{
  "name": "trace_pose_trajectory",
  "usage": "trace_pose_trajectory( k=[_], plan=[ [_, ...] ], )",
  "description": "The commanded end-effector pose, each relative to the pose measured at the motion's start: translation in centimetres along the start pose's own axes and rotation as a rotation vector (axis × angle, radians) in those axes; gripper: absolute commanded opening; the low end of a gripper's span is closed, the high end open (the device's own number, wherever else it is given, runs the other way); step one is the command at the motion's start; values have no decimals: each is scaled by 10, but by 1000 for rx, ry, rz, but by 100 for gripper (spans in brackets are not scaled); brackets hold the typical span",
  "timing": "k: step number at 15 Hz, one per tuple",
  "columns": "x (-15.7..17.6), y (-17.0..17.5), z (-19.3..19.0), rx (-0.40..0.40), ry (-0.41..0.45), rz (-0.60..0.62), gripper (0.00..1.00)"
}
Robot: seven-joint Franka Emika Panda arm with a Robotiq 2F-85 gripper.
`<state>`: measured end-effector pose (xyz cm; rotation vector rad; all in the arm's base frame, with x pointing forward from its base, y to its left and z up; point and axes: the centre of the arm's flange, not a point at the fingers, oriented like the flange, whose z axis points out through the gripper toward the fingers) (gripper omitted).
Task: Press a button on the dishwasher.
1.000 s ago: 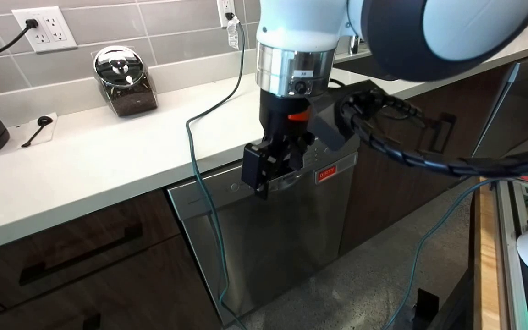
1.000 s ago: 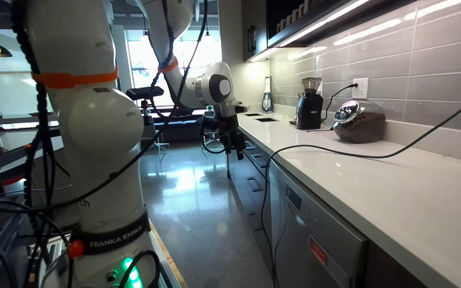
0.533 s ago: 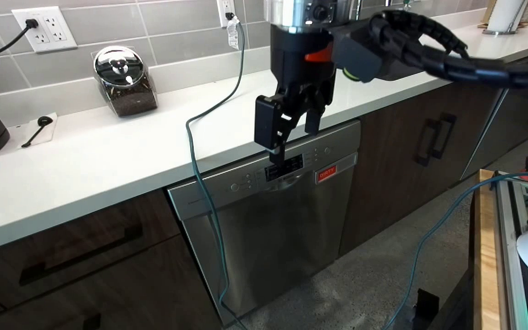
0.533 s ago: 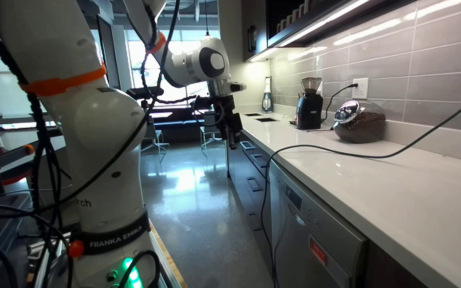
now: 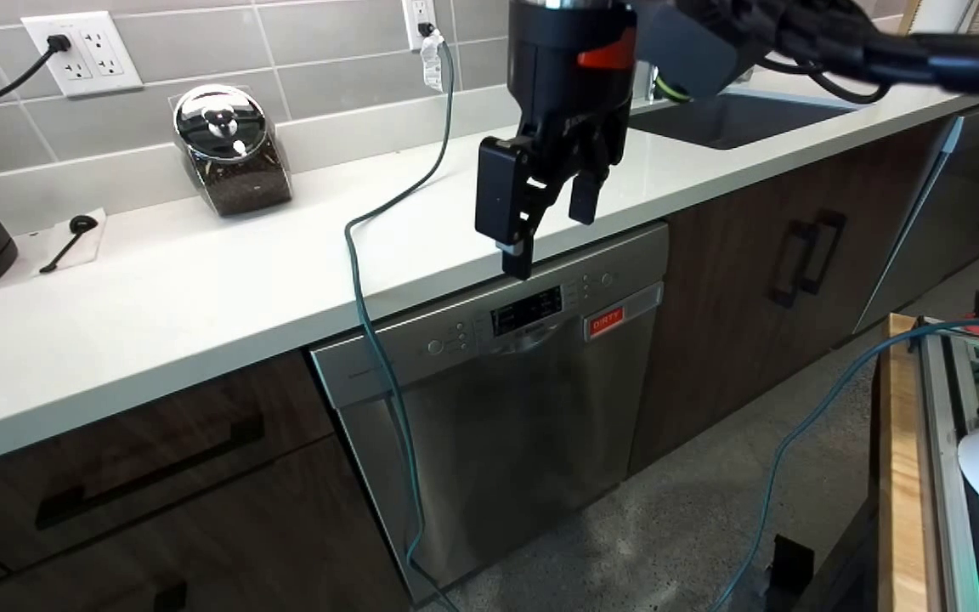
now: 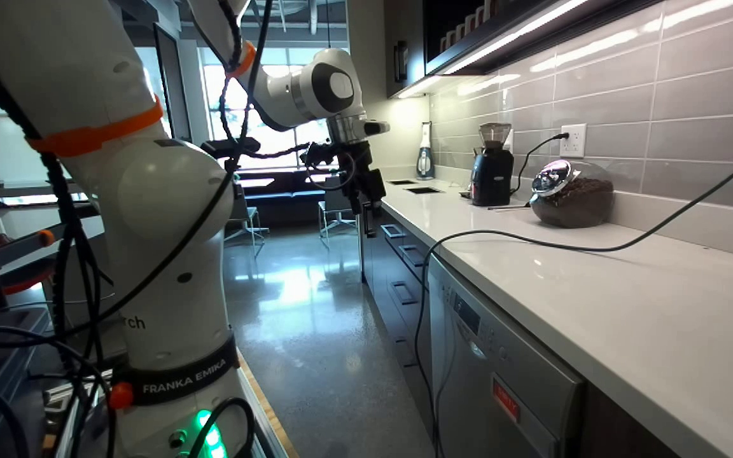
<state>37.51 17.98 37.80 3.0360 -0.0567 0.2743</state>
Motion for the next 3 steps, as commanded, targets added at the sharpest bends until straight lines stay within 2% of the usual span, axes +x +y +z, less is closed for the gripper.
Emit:
trace_pose_trajectory(
  k=[1, 3],
  plan=[
    [0, 0, 0, 0, 0, 0, 100],
    [0, 0, 0, 0, 0, -1, 100]
  ],
)
